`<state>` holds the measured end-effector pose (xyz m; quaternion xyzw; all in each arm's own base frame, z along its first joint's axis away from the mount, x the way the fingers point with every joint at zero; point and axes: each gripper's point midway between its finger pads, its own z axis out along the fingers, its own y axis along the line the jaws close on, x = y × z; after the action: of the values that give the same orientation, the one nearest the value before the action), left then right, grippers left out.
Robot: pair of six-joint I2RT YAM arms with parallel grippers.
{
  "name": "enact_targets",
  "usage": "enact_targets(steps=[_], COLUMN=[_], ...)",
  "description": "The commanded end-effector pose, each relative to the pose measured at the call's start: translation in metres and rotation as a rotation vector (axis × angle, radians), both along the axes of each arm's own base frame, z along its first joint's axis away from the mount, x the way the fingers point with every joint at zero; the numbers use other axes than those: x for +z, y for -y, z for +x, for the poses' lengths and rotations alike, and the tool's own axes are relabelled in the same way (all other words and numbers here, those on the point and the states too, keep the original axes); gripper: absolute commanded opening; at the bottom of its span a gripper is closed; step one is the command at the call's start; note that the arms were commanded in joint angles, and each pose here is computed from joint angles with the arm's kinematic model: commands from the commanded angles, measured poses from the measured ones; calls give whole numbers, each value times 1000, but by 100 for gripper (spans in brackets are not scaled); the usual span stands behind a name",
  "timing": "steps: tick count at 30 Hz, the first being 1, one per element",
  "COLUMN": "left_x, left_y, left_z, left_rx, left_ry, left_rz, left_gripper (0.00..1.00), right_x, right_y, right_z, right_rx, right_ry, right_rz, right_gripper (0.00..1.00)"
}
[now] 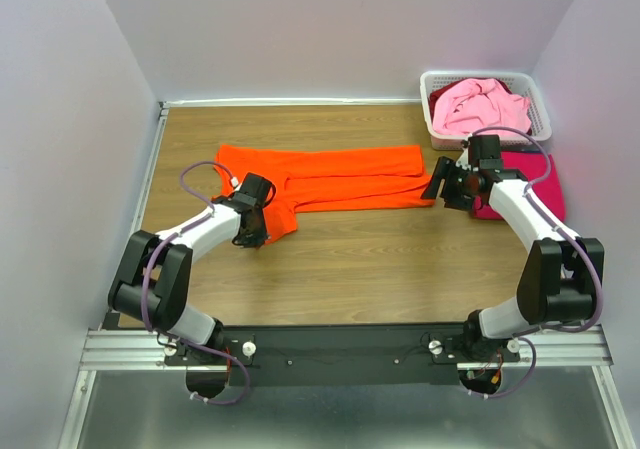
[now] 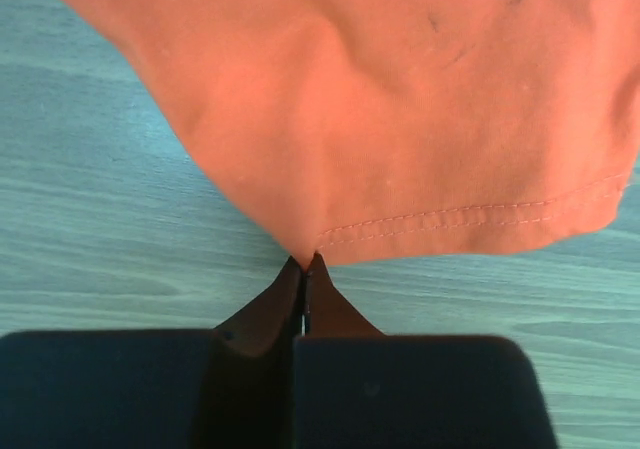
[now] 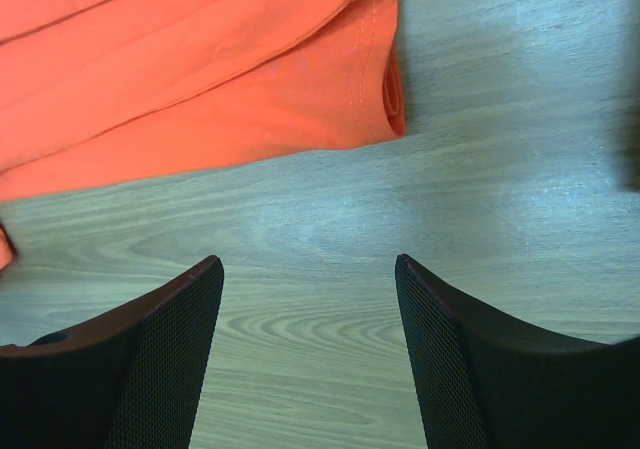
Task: Fold and stack the t-shirts
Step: Fold the tshirt
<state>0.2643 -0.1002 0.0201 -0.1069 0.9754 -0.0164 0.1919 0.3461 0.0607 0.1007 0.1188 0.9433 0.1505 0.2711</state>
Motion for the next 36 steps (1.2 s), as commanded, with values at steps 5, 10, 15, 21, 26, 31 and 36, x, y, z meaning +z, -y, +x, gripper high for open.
enact_targets(steps=[5,10,15,21,26,31,36], left_x=[63,94,105,115,104,88,77], left_y=[1,-1,1,-1,-11,-28,-31], left_z=[62,127,187,239,256,259,258], left_rx=[28,42,27,47,83,134,138], left_ry=[210,316,375,440,425,415,403], left_rz=[25,47,57,50,42,24,5], left_gripper=[0,0,0,0,0,0,0], right_x=[4,3,3,-3,-4,2,1], right_y=[-6,-5,-6,-9,-16,-31,-48], right_z=[-1,-3,-4,-3,2,11,21], right_rx=[27,23,26,36,70,122,165], right_ry=[17,15,16,1,4,37,51], right_rz=[18,16,15,27,56,97,120], right_gripper=[76,76,76,76,76,76,76])
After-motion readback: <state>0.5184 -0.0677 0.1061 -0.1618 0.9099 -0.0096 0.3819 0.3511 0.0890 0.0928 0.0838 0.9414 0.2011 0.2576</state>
